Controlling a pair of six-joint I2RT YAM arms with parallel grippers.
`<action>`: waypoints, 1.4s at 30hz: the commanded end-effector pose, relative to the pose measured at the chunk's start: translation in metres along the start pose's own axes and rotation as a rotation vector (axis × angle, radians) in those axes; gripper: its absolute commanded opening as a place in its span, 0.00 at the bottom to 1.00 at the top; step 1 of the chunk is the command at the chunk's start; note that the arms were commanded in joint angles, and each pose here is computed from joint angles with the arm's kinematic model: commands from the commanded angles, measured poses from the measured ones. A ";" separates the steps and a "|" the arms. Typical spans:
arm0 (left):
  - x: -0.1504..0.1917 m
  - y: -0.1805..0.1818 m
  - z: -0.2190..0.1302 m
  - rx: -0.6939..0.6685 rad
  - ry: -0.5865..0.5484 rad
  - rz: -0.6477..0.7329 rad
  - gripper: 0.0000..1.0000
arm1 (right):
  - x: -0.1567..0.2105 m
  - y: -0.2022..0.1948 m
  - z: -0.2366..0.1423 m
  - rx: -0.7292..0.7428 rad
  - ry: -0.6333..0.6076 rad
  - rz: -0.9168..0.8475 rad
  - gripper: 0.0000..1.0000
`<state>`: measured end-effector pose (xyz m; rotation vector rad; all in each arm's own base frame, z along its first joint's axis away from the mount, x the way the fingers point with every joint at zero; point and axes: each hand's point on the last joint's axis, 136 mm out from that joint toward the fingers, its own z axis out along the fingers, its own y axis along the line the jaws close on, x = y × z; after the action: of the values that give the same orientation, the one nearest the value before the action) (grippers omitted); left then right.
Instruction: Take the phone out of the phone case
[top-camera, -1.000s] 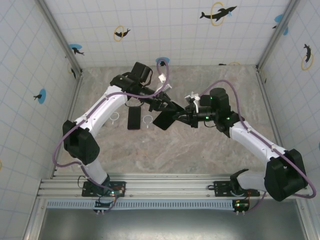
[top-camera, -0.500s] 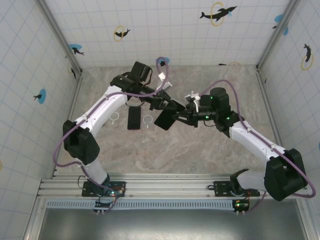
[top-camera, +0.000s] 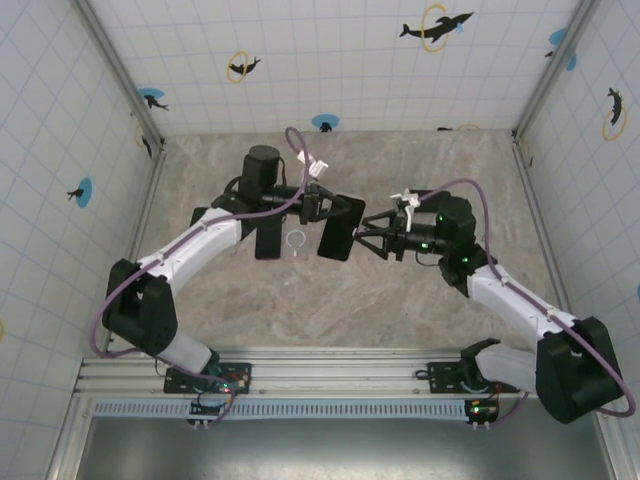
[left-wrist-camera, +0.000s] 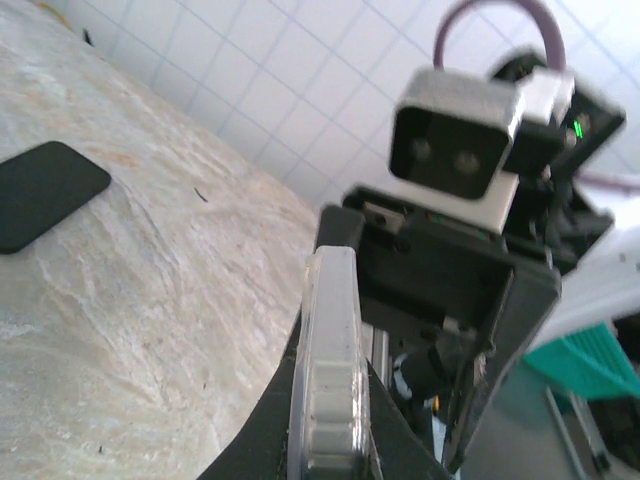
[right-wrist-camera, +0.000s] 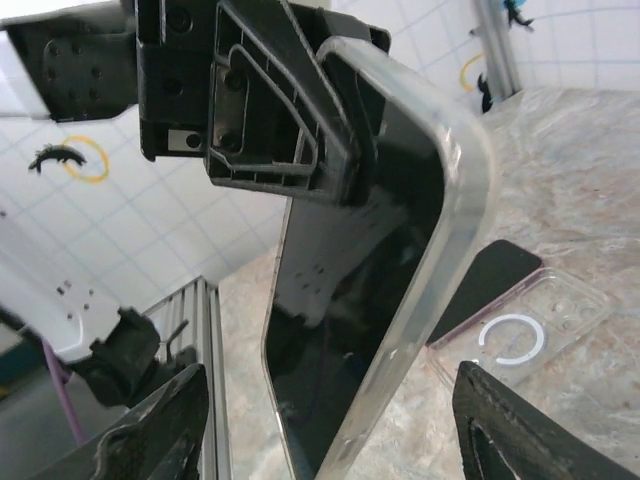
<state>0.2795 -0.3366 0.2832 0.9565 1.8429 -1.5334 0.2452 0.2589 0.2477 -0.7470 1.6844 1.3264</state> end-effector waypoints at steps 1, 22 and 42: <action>-0.050 -0.022 -0.004 -0.022 -0.180 0.013 0.02 | -0.031 0.007 -0.014 0.024 -0.196 0.046 0.67; -0.074 -0.007 -0.004 -0.117 -0.661 -0.439 0.02 | -0.006 0.018 -0.055 0.068 -0.602 0.398 0.65; -0.069 -0.011 -0.001 -0.067 -0.728 -0.535 0.04 | -0.034 0.049 -0.028 -0.129 -0.613 0.377 0.26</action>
<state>0.3162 -0.3541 0.3178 -0.1761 1.7388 -1.7320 0.2200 0.2412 0.2713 0.0125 1.3942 1.6812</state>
